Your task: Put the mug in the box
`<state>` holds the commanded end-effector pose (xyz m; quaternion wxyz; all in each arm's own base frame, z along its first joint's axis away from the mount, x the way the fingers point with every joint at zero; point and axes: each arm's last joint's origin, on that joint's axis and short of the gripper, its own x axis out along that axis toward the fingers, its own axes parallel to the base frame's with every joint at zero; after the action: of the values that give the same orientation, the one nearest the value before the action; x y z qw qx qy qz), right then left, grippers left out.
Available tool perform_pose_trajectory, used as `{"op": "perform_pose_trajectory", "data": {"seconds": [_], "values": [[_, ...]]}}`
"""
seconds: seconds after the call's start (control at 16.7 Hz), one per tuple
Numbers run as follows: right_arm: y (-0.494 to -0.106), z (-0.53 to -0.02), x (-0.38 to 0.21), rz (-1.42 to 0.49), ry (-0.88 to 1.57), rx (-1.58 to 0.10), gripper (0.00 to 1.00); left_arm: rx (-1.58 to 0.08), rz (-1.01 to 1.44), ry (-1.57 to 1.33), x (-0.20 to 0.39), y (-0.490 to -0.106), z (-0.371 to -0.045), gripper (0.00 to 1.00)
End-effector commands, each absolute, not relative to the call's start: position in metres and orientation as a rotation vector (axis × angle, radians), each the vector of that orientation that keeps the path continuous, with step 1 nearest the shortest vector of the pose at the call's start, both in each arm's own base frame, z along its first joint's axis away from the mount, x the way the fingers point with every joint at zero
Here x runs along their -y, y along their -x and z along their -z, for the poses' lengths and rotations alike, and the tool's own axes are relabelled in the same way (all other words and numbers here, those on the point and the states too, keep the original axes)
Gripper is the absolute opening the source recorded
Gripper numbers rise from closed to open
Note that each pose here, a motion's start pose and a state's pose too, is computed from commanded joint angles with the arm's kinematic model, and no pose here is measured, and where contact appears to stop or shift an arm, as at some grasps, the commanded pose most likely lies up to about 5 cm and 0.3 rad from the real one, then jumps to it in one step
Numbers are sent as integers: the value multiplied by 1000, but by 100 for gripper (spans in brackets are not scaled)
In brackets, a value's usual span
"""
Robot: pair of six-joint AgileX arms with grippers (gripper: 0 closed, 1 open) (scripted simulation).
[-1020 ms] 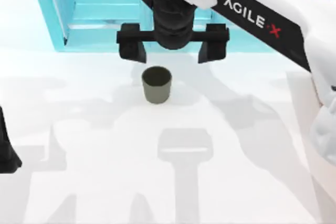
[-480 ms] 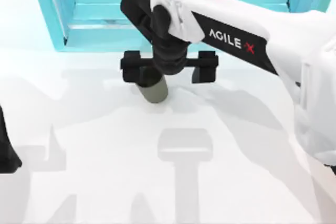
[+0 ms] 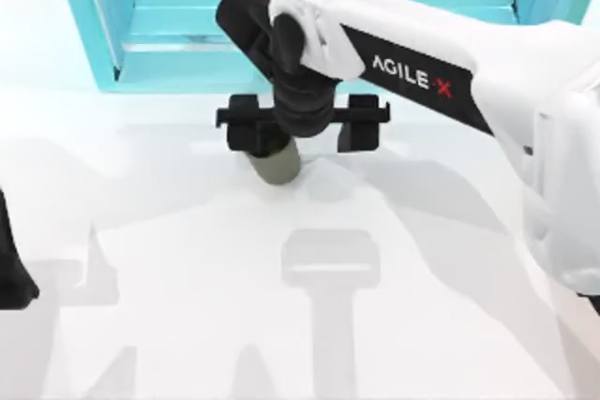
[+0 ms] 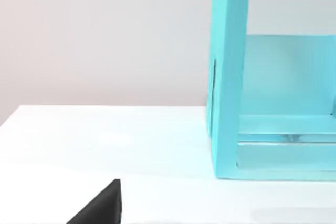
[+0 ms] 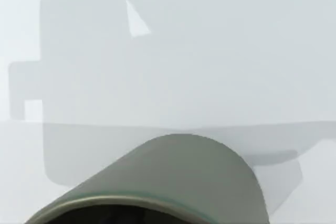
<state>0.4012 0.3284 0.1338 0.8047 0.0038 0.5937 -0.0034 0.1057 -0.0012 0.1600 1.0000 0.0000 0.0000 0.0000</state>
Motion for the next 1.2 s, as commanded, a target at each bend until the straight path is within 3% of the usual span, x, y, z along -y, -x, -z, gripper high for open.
{"op": "perform_pose_trajectory", "data": {"seconds": [0.54,1.2], "values": [[-401,-134,-328,7,-8,-1271,2,0,0,0,1,-106,-160,100],[-401,-137,-324,6,-1,-1278,0,0,0,0,1,-106,-160,100]]}}
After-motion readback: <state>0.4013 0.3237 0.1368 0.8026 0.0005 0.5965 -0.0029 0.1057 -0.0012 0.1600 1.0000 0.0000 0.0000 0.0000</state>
